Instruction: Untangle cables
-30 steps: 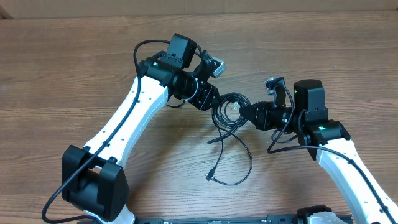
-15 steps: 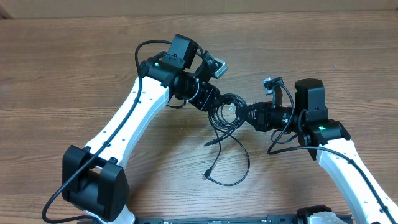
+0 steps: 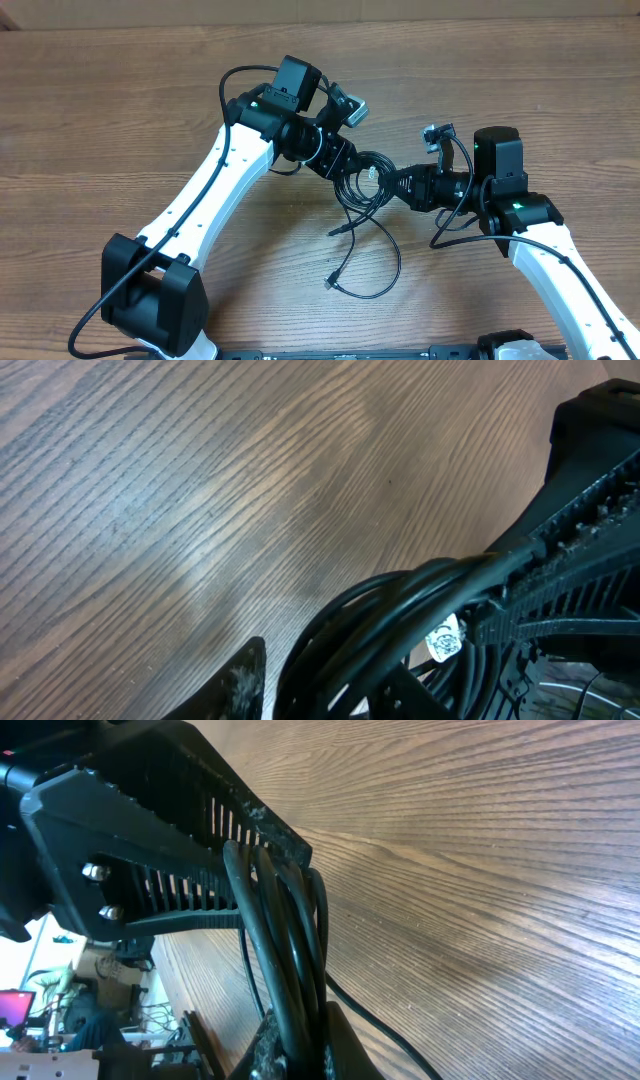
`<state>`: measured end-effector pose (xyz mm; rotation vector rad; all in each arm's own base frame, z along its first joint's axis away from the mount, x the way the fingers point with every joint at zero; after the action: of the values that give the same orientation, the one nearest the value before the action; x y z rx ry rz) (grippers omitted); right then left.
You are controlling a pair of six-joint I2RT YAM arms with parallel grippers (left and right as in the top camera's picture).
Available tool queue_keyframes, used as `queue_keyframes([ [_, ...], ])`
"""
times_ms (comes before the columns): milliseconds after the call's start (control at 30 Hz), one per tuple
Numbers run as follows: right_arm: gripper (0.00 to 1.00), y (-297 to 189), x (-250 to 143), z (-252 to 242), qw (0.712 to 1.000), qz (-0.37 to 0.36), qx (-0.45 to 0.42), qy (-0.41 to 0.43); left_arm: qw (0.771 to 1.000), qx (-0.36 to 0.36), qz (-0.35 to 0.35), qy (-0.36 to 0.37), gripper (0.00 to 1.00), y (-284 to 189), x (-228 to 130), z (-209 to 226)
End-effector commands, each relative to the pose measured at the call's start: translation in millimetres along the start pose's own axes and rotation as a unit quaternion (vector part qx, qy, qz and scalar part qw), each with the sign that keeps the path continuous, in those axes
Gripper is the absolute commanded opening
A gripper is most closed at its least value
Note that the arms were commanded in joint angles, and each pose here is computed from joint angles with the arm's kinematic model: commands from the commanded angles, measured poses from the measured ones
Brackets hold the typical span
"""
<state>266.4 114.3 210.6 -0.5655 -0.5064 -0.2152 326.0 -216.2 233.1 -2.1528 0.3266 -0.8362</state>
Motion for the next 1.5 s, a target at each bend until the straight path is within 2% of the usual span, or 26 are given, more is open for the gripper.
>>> queue_keyframes([
  [0, 0.04, -2, 7, 4, 1.0, -0.011, 0.002, -0.011, 0.999, -0.018, -0.019, 0.018, 0.34, -10, 8, -14],
  [333, 0.04, -2, 11, 5, 1.0, -0.019, 0.005, -0.011, 0.999, -0.036, -0.015, 0.03, 0.36, -11, 6, -18],
  [533, 0.04, -3, 14, 16, 0.998, -0.018, 0.057, -0.029, 0.999, -0.026, -0.013, 0.029, 0.36, -10, 5, -16],
  [700, 0.04, -3, 15, 16, 0.998, -0.019, 0.058, -0.021, 0.999, -0.015, -0.011, 0.029, 0.35, -9, 5, -13],
  [767, 0.04, -3, 15, 16, 0.998, -0.019, 0.058, -0.021, 0.999, -0.009, -0.01, 0.029, 0.3, -9, 5, -12],
  [900, 0.04, -3, 14, 16, 0.998, -0.019, 0.056, -0.019, 1.0, 0.008, -0.007, 0.028, 0.05, -9, 4, -9],
  [1200, 0.04, -2, 6, 4, 1.0, -0.007, 0.004, 0.018, 0.999, 0.026, -0.003, 0.026, 0.04, -9, 3, -6],
  [1233, 0.05, -2, 5, 2, 1.0, -0.005, -0.005, 0.024, 0.999, 0.029, -0.002, 0.025, 0.04, -10, 3, -5],
  [1300, 0.23, -2, 2, -4, 0.999, -0.002, -0.031, 0.036, 0.999, 0.033, -0.002, 0.023, 0.05, -10, 3, -4],
  [1333, 0.26, -3, 0, -7, 0.998, -0.002, -0.045, 0.041, 0.999, 0.035, -0.002, 0.023, 0.04, -10, 3, -4],
  [1467, 0.27, -6, -7, -24, 0.988, 0.001, -0.135, 0.068, 0.998, 0.058, 0.001, 0.021, 0.04, -10, 2, 0],
])
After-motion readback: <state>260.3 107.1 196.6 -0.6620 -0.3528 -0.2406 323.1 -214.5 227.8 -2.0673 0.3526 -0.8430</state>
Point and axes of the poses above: each gripper's point midway between its finger pads, its own y axis out along the fingers, its own z axis along the line the jaws close on, x = y × z, the point moved 8 cm from there along -y, back along the fingers
